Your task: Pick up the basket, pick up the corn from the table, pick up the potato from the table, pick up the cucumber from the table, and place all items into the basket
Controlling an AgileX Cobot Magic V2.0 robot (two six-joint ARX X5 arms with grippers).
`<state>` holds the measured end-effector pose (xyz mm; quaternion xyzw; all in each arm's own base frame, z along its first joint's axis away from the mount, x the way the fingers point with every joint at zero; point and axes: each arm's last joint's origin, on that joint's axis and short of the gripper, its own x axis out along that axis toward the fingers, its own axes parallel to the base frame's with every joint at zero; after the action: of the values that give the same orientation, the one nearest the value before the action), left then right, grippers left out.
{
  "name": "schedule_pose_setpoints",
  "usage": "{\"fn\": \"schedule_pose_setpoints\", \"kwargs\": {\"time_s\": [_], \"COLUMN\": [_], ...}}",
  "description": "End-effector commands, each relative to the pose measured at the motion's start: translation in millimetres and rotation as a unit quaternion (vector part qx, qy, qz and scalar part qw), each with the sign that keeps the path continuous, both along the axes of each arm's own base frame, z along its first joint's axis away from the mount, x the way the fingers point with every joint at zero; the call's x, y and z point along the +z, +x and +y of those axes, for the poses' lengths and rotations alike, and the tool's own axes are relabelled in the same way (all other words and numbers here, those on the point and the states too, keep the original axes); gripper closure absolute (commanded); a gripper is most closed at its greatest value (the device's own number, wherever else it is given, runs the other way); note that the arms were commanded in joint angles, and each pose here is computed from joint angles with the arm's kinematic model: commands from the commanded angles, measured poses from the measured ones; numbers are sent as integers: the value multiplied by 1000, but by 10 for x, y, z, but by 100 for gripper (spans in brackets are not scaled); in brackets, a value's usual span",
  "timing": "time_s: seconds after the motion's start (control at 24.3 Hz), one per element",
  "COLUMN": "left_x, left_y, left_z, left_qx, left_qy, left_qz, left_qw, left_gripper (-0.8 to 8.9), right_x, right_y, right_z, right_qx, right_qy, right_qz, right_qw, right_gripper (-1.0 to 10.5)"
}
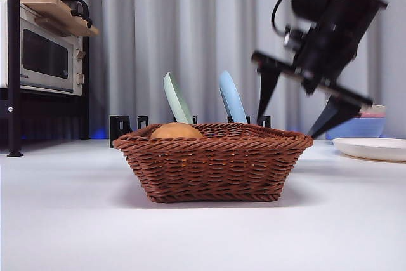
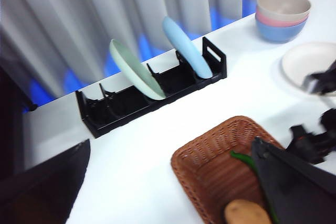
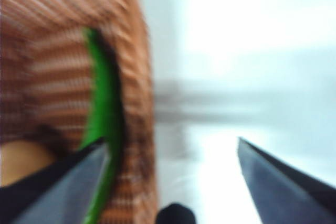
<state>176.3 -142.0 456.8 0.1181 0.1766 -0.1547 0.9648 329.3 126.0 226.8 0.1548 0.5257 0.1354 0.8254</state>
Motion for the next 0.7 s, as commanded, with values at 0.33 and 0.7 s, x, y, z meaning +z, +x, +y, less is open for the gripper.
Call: {"fn": "schedule_pose_setpoints", "kwargs": {"time_s": [0.33,0.7], "left_x": [-133,-230], "left_y": [32,-346], "left_z": [228,514], "left_qx": [40,21], "left_qy": [118,68], "left_qz": [50,55], "left_qw": [991,996], "left_gripper": [822,822], "right_x": [1059,1483], "right_y": [-700,-1236], "right_z": [-305,-526], "right_qx": [88,67], "right_qy": [-52,-104], "right_qz": [-188,-303], "right_qw": [977,945], "right_gripper": [941,963]}}
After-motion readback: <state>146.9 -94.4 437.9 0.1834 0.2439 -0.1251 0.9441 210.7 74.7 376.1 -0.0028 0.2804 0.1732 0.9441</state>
